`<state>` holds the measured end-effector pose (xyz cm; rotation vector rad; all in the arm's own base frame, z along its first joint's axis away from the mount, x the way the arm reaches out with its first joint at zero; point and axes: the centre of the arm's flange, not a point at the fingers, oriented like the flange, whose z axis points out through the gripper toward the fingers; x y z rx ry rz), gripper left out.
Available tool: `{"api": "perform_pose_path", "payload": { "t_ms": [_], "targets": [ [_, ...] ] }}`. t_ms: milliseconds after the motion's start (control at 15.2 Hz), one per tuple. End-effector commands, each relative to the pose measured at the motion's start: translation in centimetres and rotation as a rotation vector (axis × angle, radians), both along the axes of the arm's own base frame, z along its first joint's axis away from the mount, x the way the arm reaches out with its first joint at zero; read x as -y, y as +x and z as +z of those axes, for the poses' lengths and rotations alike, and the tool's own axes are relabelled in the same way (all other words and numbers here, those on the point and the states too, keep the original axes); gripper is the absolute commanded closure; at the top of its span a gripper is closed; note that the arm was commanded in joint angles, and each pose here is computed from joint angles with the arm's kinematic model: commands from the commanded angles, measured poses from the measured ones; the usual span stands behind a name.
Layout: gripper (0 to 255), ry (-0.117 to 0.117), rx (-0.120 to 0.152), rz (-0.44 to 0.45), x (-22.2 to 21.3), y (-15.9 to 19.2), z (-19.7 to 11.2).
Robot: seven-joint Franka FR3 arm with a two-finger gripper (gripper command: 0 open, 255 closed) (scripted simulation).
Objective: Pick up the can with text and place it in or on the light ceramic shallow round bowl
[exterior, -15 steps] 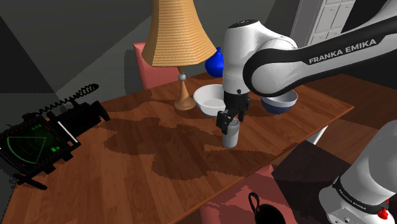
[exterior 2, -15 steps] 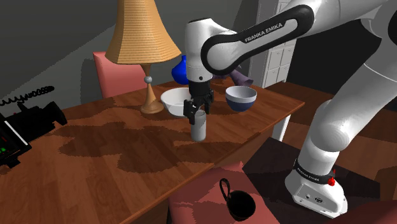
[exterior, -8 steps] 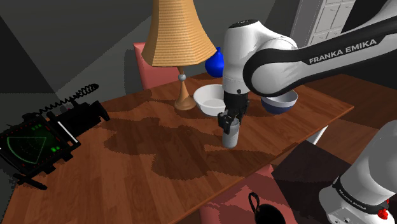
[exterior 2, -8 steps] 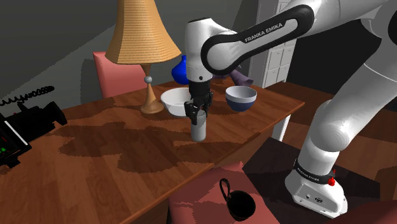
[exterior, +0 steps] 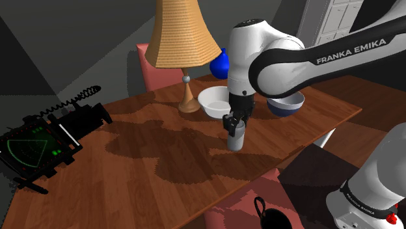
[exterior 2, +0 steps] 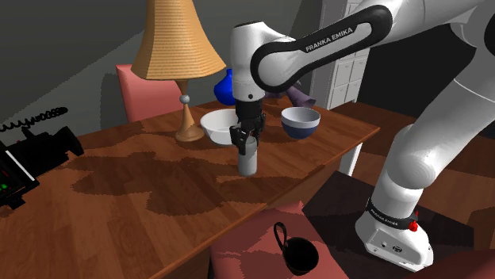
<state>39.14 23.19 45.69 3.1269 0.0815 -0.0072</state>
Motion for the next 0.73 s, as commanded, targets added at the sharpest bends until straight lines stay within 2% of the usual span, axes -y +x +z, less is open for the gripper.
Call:
{"api": "perform_pose_path", "payload": {
  "t_ms": [0,660],
  "targets": [
    [255,0.000,-0.001,0.000,0.0,0.0,0.8],
    [255,0.000,-0.001,0.000,0.0,0.0,6.1]
  ]
}}
